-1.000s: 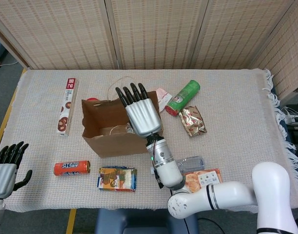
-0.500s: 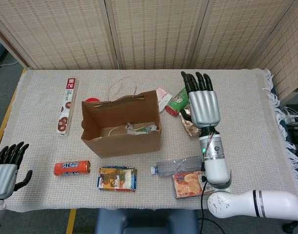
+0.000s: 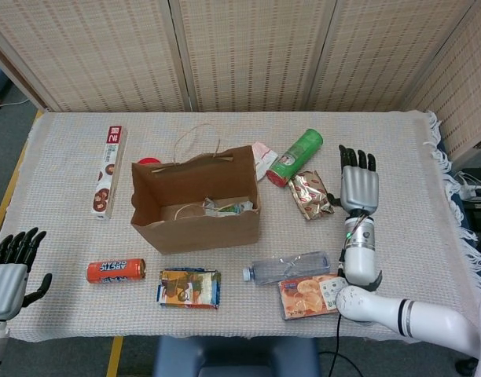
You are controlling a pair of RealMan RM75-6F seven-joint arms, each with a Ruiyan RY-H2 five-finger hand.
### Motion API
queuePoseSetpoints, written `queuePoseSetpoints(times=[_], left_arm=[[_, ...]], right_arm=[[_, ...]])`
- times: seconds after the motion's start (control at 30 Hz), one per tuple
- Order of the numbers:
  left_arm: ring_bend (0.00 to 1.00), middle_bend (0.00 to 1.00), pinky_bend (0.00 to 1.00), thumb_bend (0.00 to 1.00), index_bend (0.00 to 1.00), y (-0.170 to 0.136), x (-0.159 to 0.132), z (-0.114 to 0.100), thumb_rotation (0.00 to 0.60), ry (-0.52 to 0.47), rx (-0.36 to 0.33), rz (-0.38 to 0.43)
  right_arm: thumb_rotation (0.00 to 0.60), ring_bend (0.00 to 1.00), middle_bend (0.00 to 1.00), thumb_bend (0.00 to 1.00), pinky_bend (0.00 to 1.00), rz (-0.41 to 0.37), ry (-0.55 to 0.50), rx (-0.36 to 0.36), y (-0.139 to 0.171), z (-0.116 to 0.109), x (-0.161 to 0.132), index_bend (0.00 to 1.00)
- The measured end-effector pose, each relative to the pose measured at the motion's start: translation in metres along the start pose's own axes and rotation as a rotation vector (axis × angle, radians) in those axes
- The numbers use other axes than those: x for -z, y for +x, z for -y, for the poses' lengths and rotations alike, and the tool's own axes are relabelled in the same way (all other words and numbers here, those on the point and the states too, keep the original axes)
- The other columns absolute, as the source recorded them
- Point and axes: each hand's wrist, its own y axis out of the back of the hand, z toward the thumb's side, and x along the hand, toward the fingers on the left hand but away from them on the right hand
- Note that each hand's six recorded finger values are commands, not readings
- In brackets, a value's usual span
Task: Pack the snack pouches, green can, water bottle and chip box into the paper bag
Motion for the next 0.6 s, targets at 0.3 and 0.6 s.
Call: queuePoseSetpoints(times=[0.3,0.6], left_arm=[[0.00,0.00,0.00,0.39,0.03,0.000,0.000,0.000,0.600,-0.008,0.003,0.003],[0.00,0.00,0.00,0.39,0.03,0.000,0.000,0.000,0.600,-0.010,0.004,0.010]], right_arm=[[0.600,0.00,0.04,0.11,0.00,-0.027,0.015,-0.065,0.006,0.058,-0.032,0.00],[0.600,0.00,0.04,0.11,0.00,0.057,0.063,-0.090,0.004,0.078,-0.026,0.00]])
